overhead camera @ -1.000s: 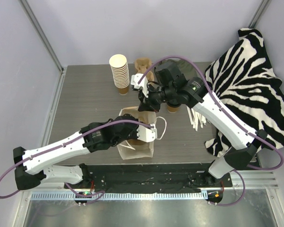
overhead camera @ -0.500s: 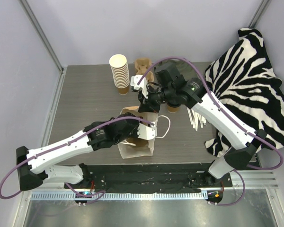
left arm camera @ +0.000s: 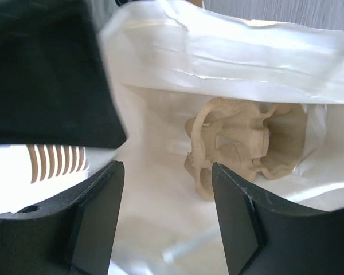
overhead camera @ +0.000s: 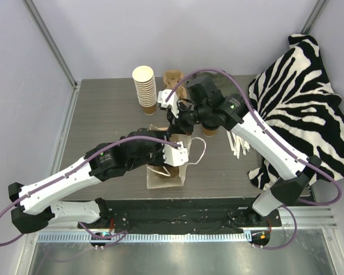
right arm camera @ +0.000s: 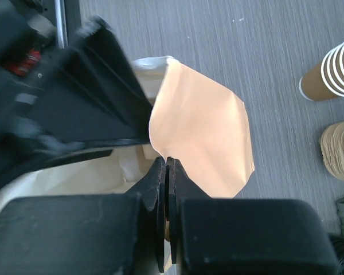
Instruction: Pack the takeout coffee
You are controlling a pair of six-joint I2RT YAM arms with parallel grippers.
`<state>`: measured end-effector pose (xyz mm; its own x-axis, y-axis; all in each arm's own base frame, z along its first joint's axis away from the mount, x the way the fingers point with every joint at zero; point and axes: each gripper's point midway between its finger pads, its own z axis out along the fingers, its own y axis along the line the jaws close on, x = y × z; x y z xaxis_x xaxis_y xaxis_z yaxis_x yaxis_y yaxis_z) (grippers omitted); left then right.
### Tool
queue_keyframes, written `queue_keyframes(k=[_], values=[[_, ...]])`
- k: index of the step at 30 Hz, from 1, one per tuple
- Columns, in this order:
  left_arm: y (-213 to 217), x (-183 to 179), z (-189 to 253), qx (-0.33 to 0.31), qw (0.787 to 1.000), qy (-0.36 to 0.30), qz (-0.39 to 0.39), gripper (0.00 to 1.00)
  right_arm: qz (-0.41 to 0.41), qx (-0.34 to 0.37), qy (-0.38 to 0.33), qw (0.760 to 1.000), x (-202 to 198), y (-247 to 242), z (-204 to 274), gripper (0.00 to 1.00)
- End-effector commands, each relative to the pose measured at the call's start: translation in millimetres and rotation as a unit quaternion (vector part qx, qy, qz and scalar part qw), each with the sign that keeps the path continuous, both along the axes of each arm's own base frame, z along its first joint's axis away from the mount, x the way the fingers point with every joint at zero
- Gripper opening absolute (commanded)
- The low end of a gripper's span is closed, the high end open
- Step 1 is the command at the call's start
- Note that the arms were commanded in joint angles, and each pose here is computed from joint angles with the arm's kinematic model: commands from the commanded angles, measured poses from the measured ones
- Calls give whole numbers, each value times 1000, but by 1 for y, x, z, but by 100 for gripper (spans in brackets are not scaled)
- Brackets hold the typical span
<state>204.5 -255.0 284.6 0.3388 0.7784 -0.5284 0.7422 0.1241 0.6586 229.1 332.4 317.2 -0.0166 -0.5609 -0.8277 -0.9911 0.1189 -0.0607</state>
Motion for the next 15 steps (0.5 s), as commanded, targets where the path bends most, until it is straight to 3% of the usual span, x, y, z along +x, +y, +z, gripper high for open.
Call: queue_keyframes(k=[1, 10, 15], values=[[-3, -9, 40, -52, 998, -20, -32, 67, -20, -32, -6, 999, 12, -5, -7, 1], [-4, -22, 90, -133, 990, -13, -45, 73, -46, -63, -16, 997, 29, -9, -15, 1], [-3, -19, 137, -204, 978, -23, -20, 89, -55, -70, -17, 996, 38, -12, -21, 1]])
